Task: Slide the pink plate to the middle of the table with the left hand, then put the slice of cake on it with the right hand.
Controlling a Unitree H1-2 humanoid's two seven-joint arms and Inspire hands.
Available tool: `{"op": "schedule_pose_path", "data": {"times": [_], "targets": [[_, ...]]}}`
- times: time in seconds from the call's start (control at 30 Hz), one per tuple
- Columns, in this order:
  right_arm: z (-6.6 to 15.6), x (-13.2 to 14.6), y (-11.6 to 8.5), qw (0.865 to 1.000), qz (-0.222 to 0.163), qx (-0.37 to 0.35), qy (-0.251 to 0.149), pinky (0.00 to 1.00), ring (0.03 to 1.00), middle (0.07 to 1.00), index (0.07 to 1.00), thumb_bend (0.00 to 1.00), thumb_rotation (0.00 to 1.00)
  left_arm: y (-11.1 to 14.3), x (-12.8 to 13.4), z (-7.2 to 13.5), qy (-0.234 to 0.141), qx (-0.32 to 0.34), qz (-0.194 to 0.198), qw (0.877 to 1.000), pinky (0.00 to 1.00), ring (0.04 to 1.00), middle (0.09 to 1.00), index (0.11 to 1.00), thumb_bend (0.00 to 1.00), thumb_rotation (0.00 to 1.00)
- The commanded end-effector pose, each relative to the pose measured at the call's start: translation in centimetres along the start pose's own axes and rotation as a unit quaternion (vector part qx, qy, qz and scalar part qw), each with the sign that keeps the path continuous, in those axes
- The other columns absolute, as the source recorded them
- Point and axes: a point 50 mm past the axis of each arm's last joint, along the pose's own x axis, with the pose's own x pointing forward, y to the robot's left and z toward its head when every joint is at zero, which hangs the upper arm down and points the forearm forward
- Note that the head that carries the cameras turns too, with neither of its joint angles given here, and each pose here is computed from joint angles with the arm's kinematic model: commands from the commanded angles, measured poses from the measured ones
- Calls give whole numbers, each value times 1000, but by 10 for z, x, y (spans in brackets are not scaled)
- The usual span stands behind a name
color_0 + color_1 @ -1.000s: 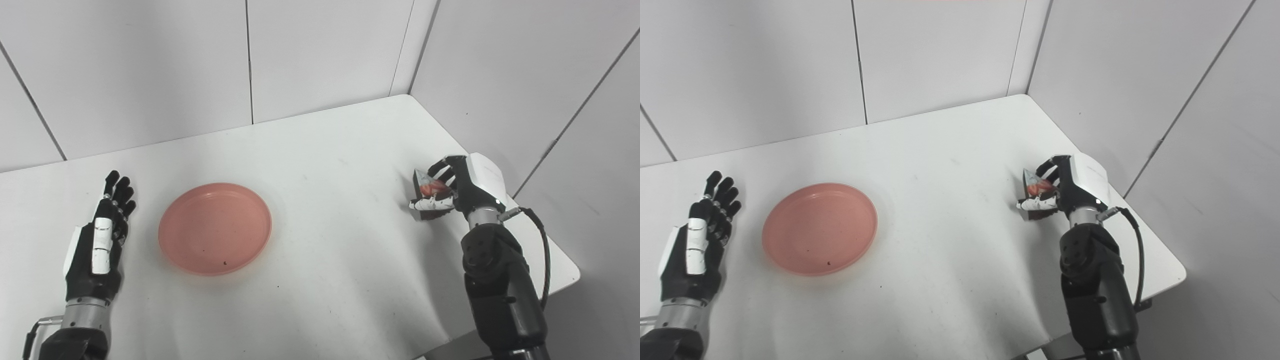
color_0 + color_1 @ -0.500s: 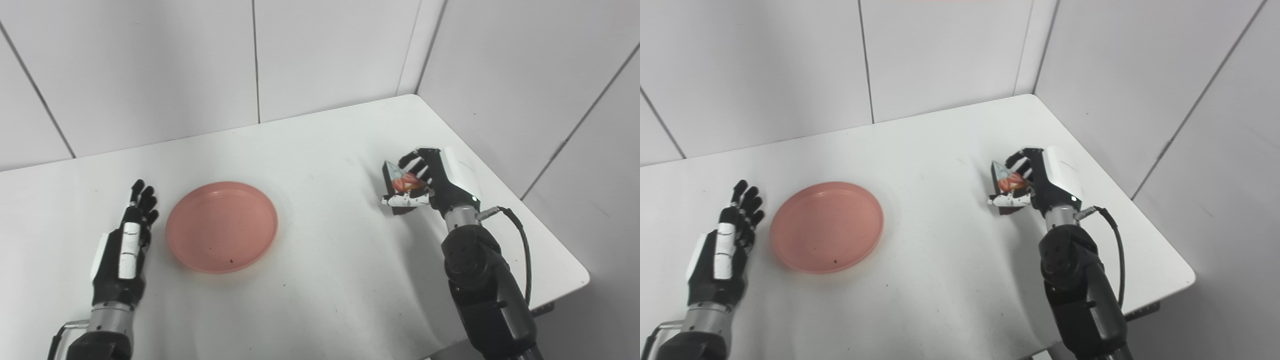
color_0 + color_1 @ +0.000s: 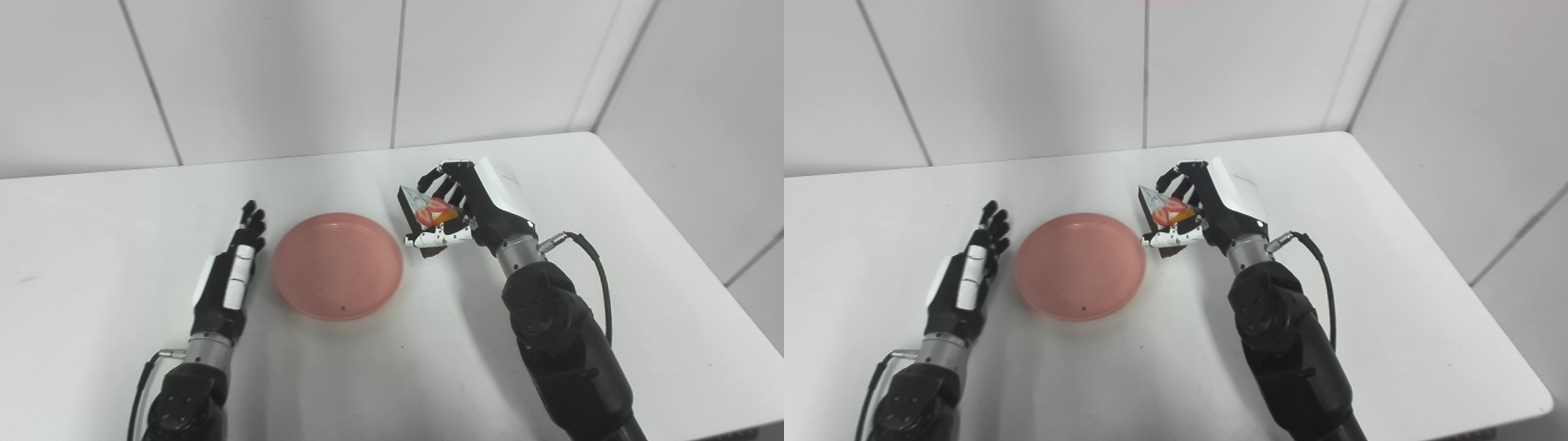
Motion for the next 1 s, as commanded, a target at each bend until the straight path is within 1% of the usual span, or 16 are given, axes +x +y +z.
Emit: {"op": "schedule_pose_path", "data": {"times": [0.0,0.03,0.07,0.13,0.2,0.3,0.33,0.37,0.47,0.53,0.6,0.83,0.9,0.97], "targets": [[21,7,-10,999,-19,5,-33,183,258,400,511,517,0,-9,-13,-17,17,-9,6,1000,1000,1000,1000,1000,747,1000],[25,8,-6,999,-15,6,-40,184,259,401,512,517,0,-10,-12,-18,18,-8,7,1000,1000,1000,1000,1000,748,1000],[29,10,-2,999,-10,6,-47,194,275,428,508,520,0,-10,-12,-18,18,-8,8,1000,1000,1000,1000,1000,762,1000],[34,12,4,998,-1,4,-55,200,286,432,509,521,0,-12,-11,-18,17,-8,11,1000,1000,1000,1000,1000,756,1000],[38,16,12,998,6,-1,-62,163,237,454,493,524,0,-13,-11,-19,15,-8,17,1000,1000,1000,1000,1000,746,1000],[42,21,22,997,22,1,-78,151,219,468,482,525,0,-15,-10,-19,13,-8,18,1000,1000,1000,1000,1000,744,1000],[42,22,24,996,25,3,-81,172,241,423,492,520,0,-15,-10,-20,13,-7,17,1000,1000,1000,1000,1000,745,1000],[43,24,27,996,32,4,-84,193,265,412,498,519,0,-16,-9,-20,13,-6,19,1000,1000,1000,1000,1000,748,1000],[44,29,37,995,48,2,-86,264,342,439,500,523,0,-18,-9,-21,16,-6,21,1000,1000,1000,1000,1000,760,1000],[43,35,51,995,63,-4,-75,267,346,436,502,523,0,-19,-8,-22,13,-7,21,1000,1000,1000,1000,1000,754,1000],[42,39,60,995,73,-7,-69,245,324,414,504,521,0,-20,-8,-22,11,-8,21,1000,1000,1000,1000,1000,752,1000],[28,46,85,993,87,-22,-74,251,335,422,499,522,0,-23,-7,-22,12,4,18,1000,1000,1000,1000,1000,776,1000],[24,47,89,992,92,-37,-76,270,378,477,512,514,0,-25,-6,-21,10,-2,21,1000,1000,1000,1000,1000,775,1000],[18,48,93,992,95,-42,-78,292,396,500,512,513,0,-26,-6,-21,7,-7,23,1000,1000,1000,1000,1000,770,1000]]}}
